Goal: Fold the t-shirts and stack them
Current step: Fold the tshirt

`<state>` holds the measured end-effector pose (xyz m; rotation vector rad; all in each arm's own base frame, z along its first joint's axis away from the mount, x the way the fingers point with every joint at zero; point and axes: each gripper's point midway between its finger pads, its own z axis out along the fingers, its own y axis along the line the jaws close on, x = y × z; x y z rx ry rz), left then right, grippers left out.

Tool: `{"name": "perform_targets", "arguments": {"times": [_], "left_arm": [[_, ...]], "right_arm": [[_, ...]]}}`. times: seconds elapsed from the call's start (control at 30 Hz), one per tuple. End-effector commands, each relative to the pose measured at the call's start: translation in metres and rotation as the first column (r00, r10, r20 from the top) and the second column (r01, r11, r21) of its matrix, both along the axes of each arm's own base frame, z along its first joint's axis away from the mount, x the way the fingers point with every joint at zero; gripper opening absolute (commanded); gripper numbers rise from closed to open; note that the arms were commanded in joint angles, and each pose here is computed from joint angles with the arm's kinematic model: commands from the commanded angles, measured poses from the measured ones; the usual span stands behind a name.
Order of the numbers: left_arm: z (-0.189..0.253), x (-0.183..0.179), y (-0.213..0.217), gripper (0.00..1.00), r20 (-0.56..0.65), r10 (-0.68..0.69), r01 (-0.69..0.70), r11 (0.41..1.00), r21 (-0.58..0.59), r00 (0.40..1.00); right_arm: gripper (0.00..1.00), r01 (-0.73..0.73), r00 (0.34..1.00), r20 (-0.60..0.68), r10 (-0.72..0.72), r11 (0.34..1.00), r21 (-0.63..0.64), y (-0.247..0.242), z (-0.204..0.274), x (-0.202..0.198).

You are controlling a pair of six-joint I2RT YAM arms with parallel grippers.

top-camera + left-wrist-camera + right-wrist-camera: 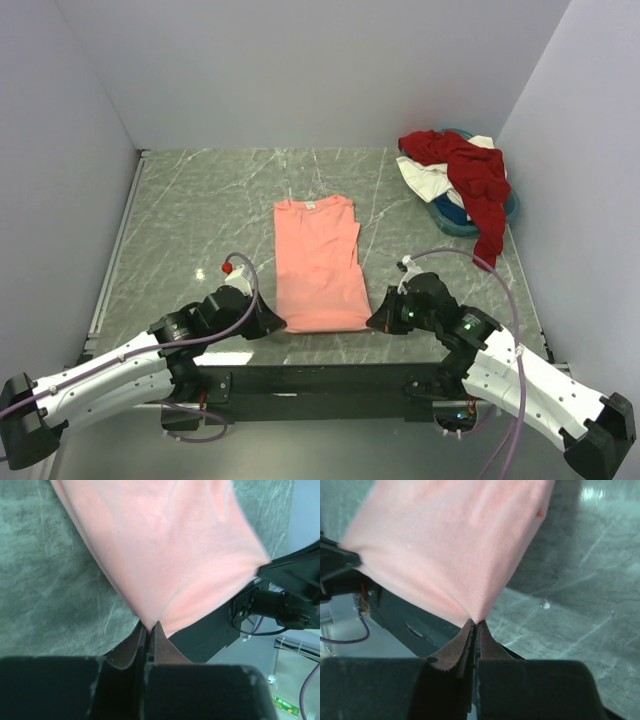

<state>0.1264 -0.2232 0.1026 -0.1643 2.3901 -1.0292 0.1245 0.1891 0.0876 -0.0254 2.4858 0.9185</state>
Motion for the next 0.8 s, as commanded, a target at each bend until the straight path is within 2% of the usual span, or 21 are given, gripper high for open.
{"name": "perform_targets", "arguments": {"times": [0.0, 0.37, 0.77], "left_arm": [[0.013, 0.005, 0.003, 0.01, 0.044, 0.0, -0.001, 1.0, 0.021, 0.999], [0.031, 0.028, -0.005, 0.01, 0.103, 0.037, -0.044, 0.997, 0.065, 0.994], [0.035, 0.048, -0.012, 0.01, 0.134, 0.035, -0.052, 0.992, 0.119, 0.99]], "right_arm": [[0.0, 0.024, 0.995, 0.101, -0.022, 1.0, -0.015, -0.005, 0.032, 0.013], [0.0, 0.08, 0.981, 0.179, -0.072, 0.996, -0.038, 0.004, 0.072, 0.048], [0.0, 0.129, 0.976, 0.185, -0.116, 0.99, -0.059, 0.008, 0.076, 0.079]]}}
